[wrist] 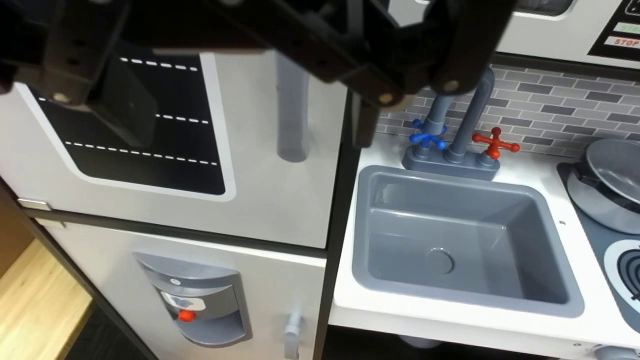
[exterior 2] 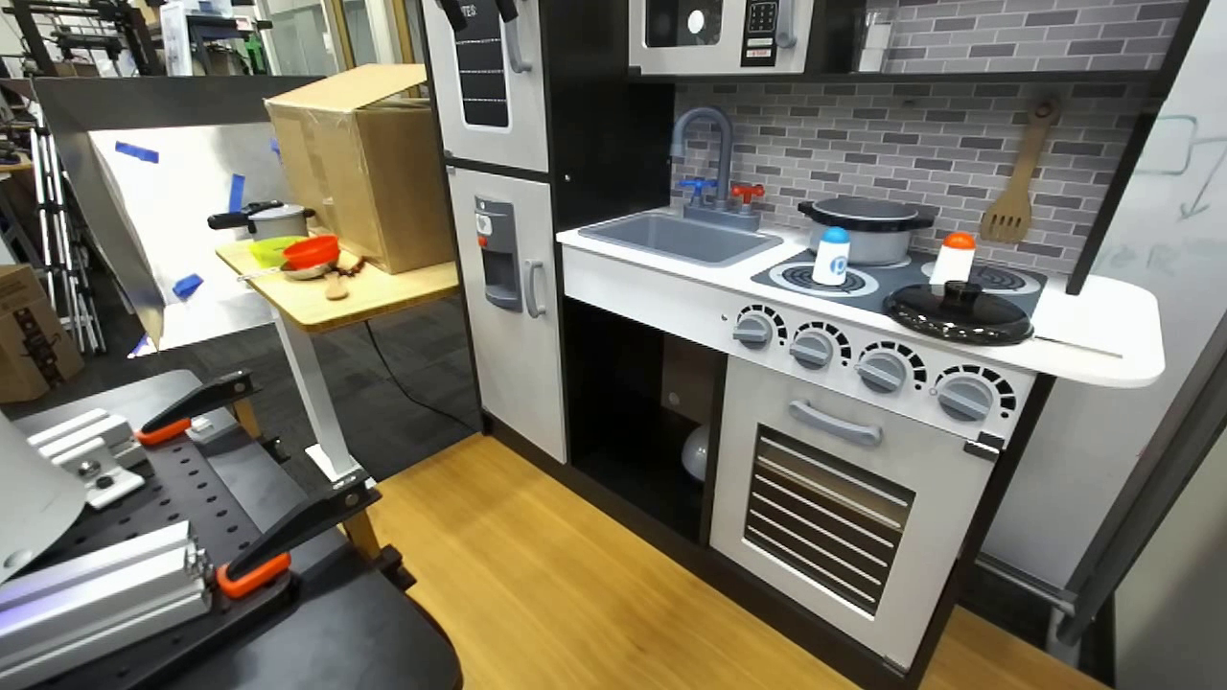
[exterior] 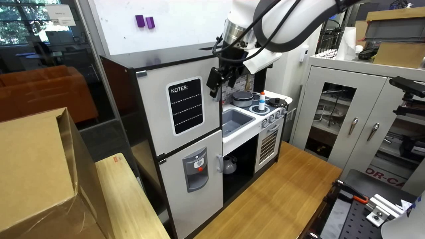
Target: Open the top compartment of the refrigerator
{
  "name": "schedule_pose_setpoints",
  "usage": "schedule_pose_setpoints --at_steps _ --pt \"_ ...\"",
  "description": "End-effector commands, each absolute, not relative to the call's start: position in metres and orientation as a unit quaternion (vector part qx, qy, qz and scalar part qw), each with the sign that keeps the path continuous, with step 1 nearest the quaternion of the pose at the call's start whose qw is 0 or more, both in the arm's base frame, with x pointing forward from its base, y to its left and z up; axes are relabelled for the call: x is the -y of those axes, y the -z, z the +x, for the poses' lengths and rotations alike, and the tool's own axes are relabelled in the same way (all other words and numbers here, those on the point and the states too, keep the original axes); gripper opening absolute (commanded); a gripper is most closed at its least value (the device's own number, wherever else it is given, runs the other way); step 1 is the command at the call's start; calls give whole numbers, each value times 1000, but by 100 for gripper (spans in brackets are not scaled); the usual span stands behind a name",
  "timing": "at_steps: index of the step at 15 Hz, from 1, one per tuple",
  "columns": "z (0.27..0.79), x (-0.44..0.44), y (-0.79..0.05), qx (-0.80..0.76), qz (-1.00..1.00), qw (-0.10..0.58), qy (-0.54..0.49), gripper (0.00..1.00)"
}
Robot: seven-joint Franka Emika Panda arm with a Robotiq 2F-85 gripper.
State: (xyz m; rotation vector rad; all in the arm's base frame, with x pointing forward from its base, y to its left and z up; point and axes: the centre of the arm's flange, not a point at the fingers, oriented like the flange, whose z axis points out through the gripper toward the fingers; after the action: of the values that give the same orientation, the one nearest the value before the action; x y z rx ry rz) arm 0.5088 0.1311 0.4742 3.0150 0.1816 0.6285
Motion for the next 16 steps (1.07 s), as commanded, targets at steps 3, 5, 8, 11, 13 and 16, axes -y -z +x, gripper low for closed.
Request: schedule_pose_setpoints --at_steps 3,5,8,11,13,16 --pt "526 -138 -478 -49 977 42 -201 100" --pt "517 -135 -475 -55 976 32 -207 100" --pt "517 -135 -475 -55 976 32 -207 100" --pt "517 -135 -475 -55 976 32 -207 100" --pt "517 -135 -475 -55 976 32 -207 100" --pt "517 -135 -475 -55 976 32 -207 100"
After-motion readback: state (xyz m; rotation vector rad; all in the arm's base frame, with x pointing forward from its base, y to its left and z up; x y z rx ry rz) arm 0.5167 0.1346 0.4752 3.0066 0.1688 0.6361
